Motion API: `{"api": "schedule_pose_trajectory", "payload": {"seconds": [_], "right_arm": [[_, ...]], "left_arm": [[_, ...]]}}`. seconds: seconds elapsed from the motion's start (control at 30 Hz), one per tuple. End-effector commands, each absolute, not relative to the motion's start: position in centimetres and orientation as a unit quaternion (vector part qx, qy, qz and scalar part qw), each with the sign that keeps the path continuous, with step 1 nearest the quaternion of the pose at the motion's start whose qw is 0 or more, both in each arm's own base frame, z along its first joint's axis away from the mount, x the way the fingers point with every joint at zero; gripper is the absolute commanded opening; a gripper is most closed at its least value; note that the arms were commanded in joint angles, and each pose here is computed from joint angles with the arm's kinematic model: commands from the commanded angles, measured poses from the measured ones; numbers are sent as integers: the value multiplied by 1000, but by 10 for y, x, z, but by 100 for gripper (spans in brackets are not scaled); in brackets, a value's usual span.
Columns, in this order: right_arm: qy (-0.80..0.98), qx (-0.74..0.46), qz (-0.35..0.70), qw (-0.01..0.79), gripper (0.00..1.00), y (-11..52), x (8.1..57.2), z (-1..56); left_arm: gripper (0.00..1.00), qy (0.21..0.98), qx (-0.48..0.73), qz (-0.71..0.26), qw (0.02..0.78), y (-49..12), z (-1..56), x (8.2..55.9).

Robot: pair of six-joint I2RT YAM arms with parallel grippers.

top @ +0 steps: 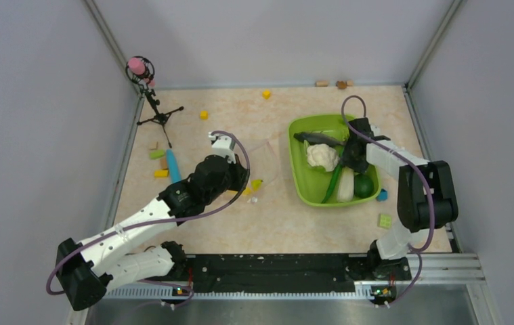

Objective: Place the food in the zip-top bag and seal the zipper
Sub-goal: Pick up the fake vegetable from the bin, then place the fake vegetable in the zipper food storage bag.

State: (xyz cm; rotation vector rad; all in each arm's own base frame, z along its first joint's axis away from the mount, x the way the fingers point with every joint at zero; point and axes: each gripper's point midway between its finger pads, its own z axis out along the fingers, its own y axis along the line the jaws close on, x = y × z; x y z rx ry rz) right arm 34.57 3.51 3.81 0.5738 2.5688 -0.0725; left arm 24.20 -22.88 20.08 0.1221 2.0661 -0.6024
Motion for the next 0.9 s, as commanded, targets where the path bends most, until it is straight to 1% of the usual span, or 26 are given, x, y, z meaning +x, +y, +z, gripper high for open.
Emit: {"api": "schedule_pose_trajectory", "payload": {"seconds": [0.0, 0.13, 0.2, 0.43, 0.5, 0.67, 0.87], "right_arm": [[938, 212, 2, 276, 43, 42, 370, 45], [929, 217, 13, 298, 24, 43, 372, 55], [922, 217, 15, 321, 21, 41, 371, 70], [870, 192, 34, 453, 17, 31, 363, 149], [848, 187, 46, 494, 15, 30, 358, 173], [799, 194, 47, 567, 9, 18, 345, 215], [724, 148, 97, 666, 6, 28, 336, 281]], "left_arm": [[0, 835, 45, -248, 489, -229, 213, 248], [0, 833, 46, -253, 491, -230, 217, 247], [0, 832, 46, -256, 491, -230, 219, 247], [0, 824, 52, -292, 482, -241, 238, 240], [0, 823, 52, -304, 477, -245, 248, 238], [0, 823, 56, -315, 470, -248, 271, 234], [0, 825, 68, -324, 457, -251, 290, 228]]}}
